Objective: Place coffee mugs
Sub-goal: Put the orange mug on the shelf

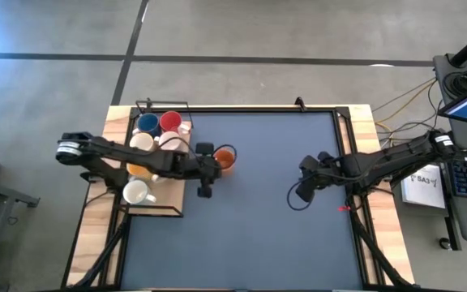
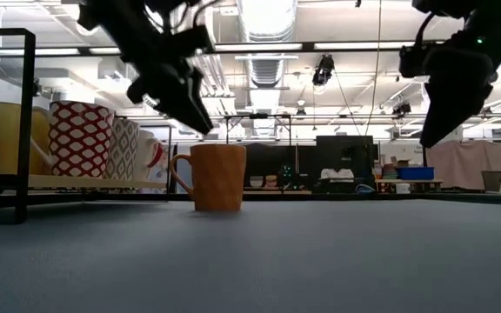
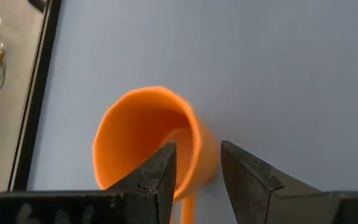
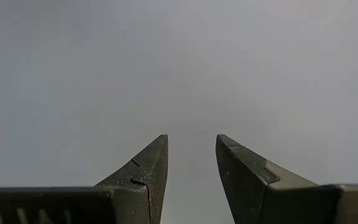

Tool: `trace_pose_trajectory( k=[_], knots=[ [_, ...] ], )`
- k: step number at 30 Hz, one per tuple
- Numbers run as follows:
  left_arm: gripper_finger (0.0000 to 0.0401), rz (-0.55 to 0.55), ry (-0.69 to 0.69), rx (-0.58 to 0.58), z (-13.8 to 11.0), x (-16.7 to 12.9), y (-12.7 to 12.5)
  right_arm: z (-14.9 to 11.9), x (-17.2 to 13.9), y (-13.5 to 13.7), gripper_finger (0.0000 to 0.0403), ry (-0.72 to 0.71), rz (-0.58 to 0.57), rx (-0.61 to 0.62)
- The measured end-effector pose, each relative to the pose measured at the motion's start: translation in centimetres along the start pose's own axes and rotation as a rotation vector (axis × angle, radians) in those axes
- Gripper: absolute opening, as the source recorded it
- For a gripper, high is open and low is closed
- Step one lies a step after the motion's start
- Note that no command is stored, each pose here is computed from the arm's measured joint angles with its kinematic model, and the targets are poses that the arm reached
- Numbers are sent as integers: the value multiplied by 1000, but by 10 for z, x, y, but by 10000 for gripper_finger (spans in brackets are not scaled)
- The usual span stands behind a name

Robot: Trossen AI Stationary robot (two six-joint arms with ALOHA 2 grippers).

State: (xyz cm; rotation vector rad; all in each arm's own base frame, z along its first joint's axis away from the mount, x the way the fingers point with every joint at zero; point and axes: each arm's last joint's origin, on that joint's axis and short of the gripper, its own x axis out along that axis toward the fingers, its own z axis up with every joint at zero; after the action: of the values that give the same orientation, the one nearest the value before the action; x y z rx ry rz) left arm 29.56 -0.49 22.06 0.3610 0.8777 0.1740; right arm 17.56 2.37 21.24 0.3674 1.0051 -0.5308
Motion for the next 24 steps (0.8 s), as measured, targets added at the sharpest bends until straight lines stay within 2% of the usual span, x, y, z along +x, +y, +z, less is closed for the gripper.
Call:
trace_pose_trajectory(
  k=[6, 14, 24],
  knots=[
    [108, -59, 40, -16, -6, 18, 4, -12, 12, -4, 125, -5, 43, 10],
    [106, -43, 50, -27, -8, 31, 10, -26, 30, -8, 125, -55, 113, -15],
    [72, -44, 65, -34, -10, 35, 12, -38, 49, -10, 125, -138, 185, -33]
  ],
)
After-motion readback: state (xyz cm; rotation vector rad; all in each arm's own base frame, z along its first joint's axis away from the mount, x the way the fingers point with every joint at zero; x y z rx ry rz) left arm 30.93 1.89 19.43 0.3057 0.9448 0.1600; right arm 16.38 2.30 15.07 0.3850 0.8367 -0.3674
